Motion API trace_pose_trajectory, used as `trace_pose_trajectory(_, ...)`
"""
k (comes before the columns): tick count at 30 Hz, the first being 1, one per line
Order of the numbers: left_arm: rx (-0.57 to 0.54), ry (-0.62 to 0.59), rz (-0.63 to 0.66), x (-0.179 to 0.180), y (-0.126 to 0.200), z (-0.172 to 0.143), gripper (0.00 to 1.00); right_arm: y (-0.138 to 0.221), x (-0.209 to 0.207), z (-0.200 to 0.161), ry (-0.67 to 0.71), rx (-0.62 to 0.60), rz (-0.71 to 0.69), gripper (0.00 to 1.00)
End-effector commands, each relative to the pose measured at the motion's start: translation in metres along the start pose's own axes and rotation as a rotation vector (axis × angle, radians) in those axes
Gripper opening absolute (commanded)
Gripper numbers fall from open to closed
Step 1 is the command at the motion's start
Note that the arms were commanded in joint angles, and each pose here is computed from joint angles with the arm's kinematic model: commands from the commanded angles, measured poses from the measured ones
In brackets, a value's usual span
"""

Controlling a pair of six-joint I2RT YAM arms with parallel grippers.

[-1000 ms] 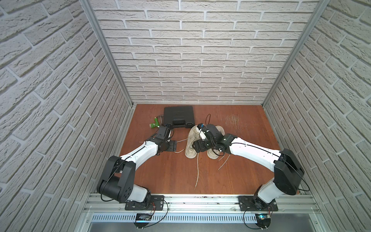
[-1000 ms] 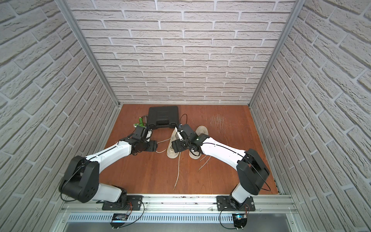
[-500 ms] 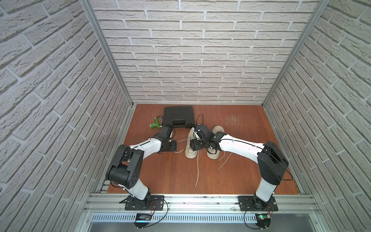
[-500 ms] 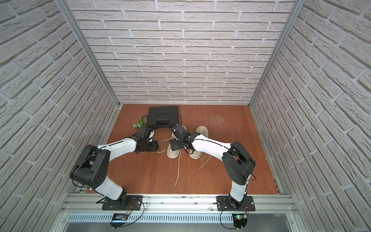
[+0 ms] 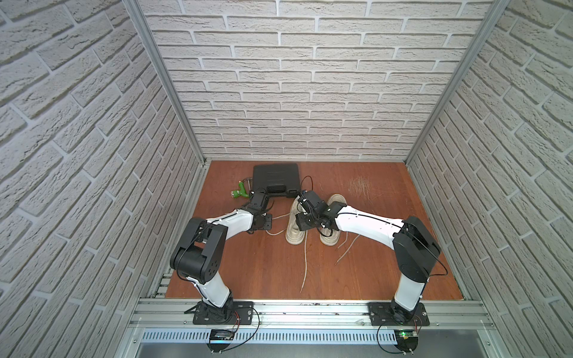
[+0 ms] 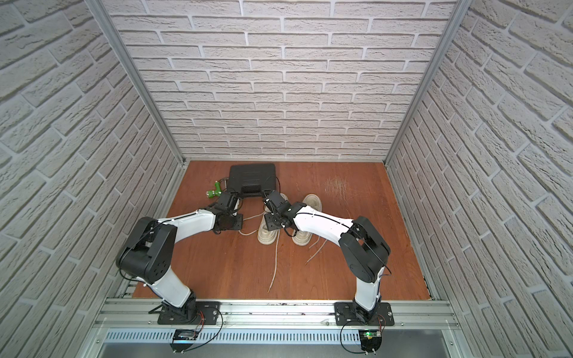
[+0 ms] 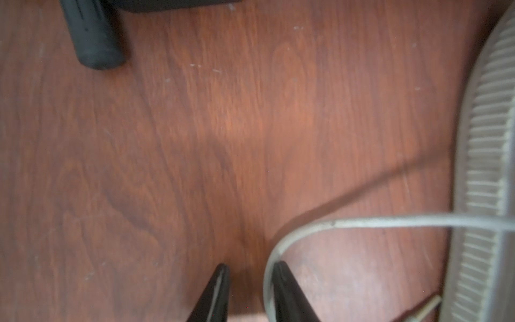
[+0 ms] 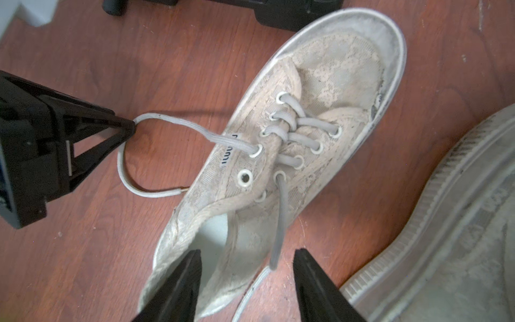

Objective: Tie the shoes
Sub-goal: Move the shoe to the center of the board.

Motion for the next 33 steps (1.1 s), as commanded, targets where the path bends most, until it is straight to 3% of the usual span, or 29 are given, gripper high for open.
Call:
trace_pose_trajectory(1,0.111,-0.022,0.013,0.0,-0.011,-0.026,0.24,0.002,0.005,0.004,-0.009,-0.007,-0.004,0.56)
trace_pose_trajectory(8,0.033,-0.021,0.001,-0.001,0.005,-0.015,0.0,-0.006,0.012,0.004,-0.013,0.015,0.008,0.53)
trace_pose_trajectory(19,-0.129,-0.068,-0.053,-0.006,0.057,0.013,0.0,-0.02,0.01,-0.011,0.034,0.086,-0.07,0.37)
trace_pose_trajectory(21,-0.164,-0.09,-0.068,-0.009,0.068,0.017,0.0,-0.019,0.009,-0.016,0.049,0.1,-0.081,0.31)
trace_pose_trajectory(26,-0.26,-0.15,-0.118,-0.018,0.099,0.025,0.0,-0.014,0.016,-0.025,0.088,0.118,-0.079,0.03)
trace_pose_trajectory(33,-0.369,-0.227,-0.244,-0.036,0.14,0.027,0.0,-0.003,0.032,-0.036,0.154,0.129,-0.043,0.03)
Point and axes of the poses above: each gripper's point midway between its finger pads, its own y axis back along the fingers, its own x axis along the line the jaws close on, z = x × y, the point moved 3 cm from there along y, back along the fingers, and after that the axes turned 14 degrees about -y, right-handed, at the moved point
